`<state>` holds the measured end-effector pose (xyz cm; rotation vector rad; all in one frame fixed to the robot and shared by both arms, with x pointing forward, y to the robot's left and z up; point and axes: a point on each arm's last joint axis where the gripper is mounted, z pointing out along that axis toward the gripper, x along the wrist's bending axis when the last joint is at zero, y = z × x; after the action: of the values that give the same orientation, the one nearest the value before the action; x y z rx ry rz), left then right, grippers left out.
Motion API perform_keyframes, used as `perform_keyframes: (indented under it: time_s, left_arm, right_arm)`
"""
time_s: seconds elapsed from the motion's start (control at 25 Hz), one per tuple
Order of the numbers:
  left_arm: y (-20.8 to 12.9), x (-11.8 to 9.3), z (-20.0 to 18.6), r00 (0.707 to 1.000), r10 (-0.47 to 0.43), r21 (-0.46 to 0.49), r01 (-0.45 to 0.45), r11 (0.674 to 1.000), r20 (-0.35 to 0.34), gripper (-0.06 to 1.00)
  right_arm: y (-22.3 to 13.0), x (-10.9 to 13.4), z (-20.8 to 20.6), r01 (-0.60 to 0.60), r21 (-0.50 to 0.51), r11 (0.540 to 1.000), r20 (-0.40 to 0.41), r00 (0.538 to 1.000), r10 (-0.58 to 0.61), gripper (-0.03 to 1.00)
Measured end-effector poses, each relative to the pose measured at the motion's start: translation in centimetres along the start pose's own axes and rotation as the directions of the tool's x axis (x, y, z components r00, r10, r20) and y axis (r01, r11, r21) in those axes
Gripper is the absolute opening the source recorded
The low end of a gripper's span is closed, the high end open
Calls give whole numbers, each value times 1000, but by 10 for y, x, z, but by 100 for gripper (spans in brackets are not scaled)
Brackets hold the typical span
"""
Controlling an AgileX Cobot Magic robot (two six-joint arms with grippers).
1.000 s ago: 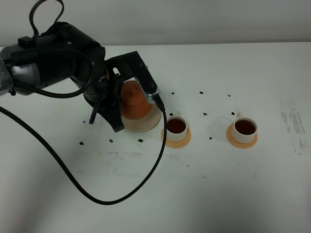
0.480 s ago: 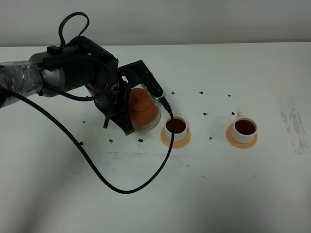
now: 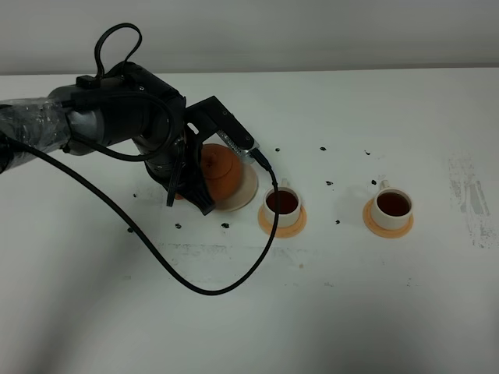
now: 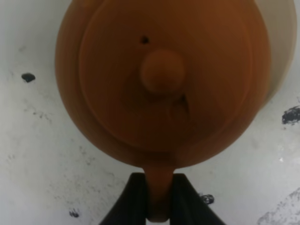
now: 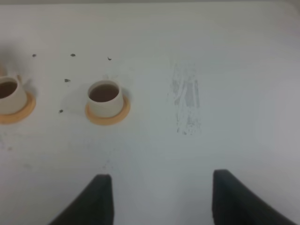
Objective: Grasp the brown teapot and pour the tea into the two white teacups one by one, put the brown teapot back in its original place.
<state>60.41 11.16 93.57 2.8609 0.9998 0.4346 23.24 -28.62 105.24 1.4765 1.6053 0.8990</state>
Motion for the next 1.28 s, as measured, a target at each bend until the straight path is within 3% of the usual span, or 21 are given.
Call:
perform_keyframes:
  time_s: [0.16, 0.44, 0.6, 0.96, 1.28]
  left_arm:
    - [0, 0, 0, 1000, -14, 4, 14, 1000, 1, 14]
    - [1, 1, -1, 1000, -17, -13, 16, 1000, -5, 34]
    - [2, 2, -7, 1000, -20, -33, 19, 999, -11, 38]
    - [-14, 5, -87, 998, -21, -67, 16, 998, -65, 38]
    - [-85, 20, -154, 984, -147, -112, 135, 984, -103, 38]
  right_arm:
    - [0, 0, 0, 0, 0, 1000, 0, 1000, 0, 49]
    - [0, 0, 0, 0, 0, 1000, 0, 1000, 0, 49]
    - [0, 0, 0, 0, 0, 1000, 0, 1000, 0, 49]
    - [0, 0, 0, 0, 0, 1000, 0, 1000, 0, 49]
    - [0, 0, 0, 0, 0, 1000, 0, 1000, 0, 49]
